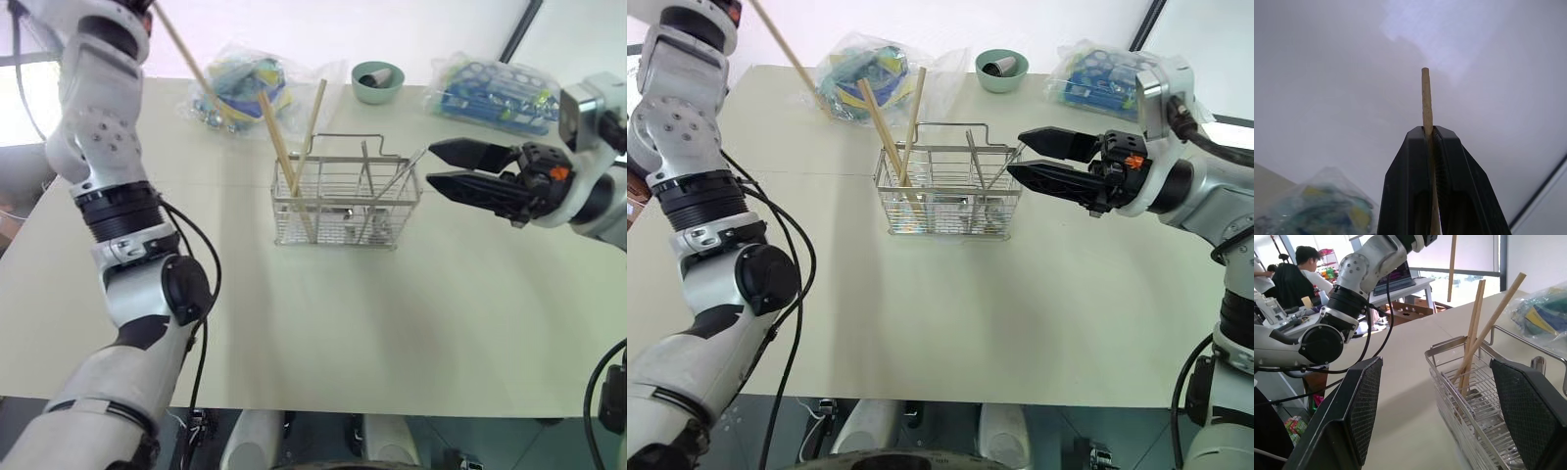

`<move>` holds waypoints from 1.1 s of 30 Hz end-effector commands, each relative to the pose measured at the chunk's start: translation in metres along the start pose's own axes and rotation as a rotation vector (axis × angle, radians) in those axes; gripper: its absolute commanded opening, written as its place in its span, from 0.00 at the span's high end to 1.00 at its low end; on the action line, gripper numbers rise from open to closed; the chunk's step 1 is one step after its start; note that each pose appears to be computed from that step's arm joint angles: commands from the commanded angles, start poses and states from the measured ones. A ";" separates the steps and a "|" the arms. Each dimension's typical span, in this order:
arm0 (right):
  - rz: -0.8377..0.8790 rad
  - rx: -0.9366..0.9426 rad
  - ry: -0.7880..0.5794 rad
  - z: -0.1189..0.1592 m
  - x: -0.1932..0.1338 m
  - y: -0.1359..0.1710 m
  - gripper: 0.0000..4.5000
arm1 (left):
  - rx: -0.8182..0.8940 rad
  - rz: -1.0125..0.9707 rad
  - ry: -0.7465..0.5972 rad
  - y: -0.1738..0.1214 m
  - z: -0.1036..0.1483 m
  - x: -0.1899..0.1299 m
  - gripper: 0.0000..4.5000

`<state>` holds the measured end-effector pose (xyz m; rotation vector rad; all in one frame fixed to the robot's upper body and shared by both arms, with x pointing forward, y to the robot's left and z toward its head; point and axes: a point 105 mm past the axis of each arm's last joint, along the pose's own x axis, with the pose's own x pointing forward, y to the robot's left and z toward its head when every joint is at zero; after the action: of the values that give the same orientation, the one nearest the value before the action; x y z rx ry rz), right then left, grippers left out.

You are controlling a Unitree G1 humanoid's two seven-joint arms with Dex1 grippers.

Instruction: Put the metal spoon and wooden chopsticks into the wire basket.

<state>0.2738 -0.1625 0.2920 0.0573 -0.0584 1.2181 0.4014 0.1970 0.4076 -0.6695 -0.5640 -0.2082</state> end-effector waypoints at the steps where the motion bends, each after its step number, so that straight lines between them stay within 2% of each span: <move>1: -0.002 -0.041 -0.007 0.009 -0.001 0.003 0.20 | -0.046 -0.208 0.014 -0.056 0.002 -0.004 0.99; 4: -0.003 -0.040 -0.009 0.008 -0.001 0.004 0.20 | -0.027 -0.279 0.081 -0.075 -0.022 -0.009 0.99; 7: -0.019 -0.038 -0.022 0.009 -0.003 0.003 0.20 | 0.068 -0.347 0.166 -0.088 -0.056 -0.019 0.99; 10: -0.028 -0.037 -0.029 0.010 -0.005 0.004 0.20 | 0.139 -0.403 0.203 -0.094 -0.078 -0.031 0.99; 13: -0.038 -0.038 -0.033 0.010 -0.006 0.004 0.20 | 0.130 -0.439 0.210 -0.094 -0.090 -0.041 0.77; 20: -0.057 -0.033 -0.046 0.011 -0.009 0.002 0.20 | 0.092 -0.472 0.184 -0.098 -0.088 -0.053 0.01; 25: -0.064 -0.035 -0.046 0.010 -0.008 -0.001 0.20 | 0.183 -0.489 0.153 -0.099 -0.068 -0.052 0.01; 27: -0.068 -0.044 -0.030 0.008 -0.009 -0.002 0.20 | 0.317 -0.543 0.164 -0.100 -0.055 -0.051 0.01; 31: -0.078 -0.058 0.002 0.005 -0.014 -0.005 0.20 | 0.462 -0.746 0.359 -0.091 -0.038 -0.070 0.01; 32: -0.078 -0.065 0.010 0.004 -0.015 -0.006 0.20 | 0.516 -0.796 0.413 -0.084 -0.036 -0.079 0.01; 33: -0.079 -0.072 0.025 0.002 -0.016 -0.007 0.20 | 0.593 -0.836 0.514 -0.064 -0.035 -0.093 0.01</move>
<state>0.2783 -0.1759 0.2851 0.0371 -0.0435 1.1407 0.3336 0.1230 0.3825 0.1160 -0.4171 -0.7954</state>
